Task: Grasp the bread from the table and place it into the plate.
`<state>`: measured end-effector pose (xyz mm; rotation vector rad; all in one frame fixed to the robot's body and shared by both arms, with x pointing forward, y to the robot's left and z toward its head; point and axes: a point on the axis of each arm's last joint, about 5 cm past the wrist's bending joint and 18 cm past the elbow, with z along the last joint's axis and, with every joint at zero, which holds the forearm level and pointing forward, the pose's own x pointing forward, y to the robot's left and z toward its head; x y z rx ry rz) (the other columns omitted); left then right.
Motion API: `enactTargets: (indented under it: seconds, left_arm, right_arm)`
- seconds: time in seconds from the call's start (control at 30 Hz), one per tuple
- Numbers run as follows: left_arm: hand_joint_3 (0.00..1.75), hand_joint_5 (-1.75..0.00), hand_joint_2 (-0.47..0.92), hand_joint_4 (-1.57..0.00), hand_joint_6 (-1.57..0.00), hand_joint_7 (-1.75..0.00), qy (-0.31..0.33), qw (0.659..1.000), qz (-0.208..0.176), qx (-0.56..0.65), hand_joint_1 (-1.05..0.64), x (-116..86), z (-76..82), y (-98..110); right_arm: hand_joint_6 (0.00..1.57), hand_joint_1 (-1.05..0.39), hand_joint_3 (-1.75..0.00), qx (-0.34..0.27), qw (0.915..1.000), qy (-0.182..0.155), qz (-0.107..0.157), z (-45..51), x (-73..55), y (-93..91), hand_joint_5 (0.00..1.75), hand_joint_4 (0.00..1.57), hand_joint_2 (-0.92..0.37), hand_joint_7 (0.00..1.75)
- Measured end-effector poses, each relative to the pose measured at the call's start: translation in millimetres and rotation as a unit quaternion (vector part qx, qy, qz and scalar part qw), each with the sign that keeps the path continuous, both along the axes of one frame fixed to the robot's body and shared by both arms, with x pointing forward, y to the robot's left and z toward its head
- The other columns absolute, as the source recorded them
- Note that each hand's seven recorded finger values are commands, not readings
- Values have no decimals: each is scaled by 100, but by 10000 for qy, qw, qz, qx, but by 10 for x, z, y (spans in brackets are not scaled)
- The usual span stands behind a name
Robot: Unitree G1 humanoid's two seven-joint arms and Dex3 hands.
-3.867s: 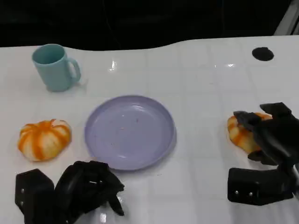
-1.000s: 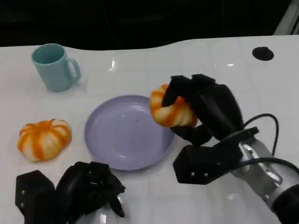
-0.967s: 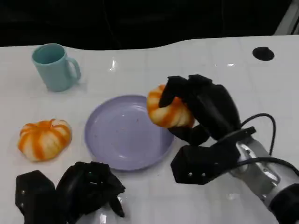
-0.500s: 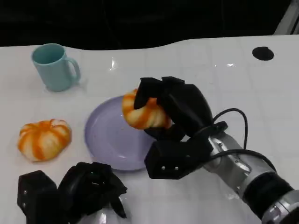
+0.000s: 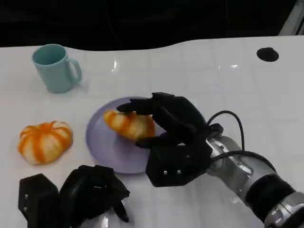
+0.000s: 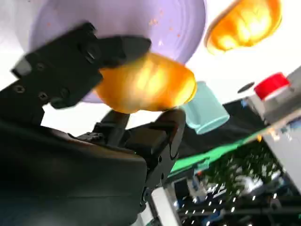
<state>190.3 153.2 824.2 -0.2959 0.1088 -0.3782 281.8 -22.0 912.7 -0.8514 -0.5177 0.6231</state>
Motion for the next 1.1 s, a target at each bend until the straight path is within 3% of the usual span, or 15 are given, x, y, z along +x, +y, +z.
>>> enactTargets:
  seconds: [0.17, 0.37, 0.77, 0.9, 1.1]
  left_arm:
    - [0, -84, 78, -157, -157, -53, -4, 10000, 6, -2, -105, -1, -1, 1]
    - [0, -84, 78, -157, -157, -54, 5, 10000, 3, -1, -105, -1, -4, 0]
    - [0, -83, 78, -157, -157, -52, -3, 10000, 4, -1, -105, 2, -6, 0]
    - [0, -82, 78, -157, -157, -53, -4, 10000, 5, -7, -105, 3, -6, -2]
    - [0, -83, 78, -157, -157, -55, -13, 10000, 17, 19, -105, 6, 2, -6]
  right_arm:
    - [19, -68, -22, -117, 9998, 129, 127, 72, 8, -54, 30, 0, -92, 0]
    - [20, -69, -23, -47, 9994, 306, 184, 38, -62, -132, 33, 0, -92, 1]
    - [30, -59, -16, 339, 9990, 241, 143, 23, -223, -396, 46, 6, -92, 5]
    - [40, -53, -15, 626, 9979, 100, 144, 0, -296, -497, 57, 19, -92, 10]
    - [59, -42, -16, 1056, 9944, 68, -57, -77, -413, -737, 90, 31, -92, 22]
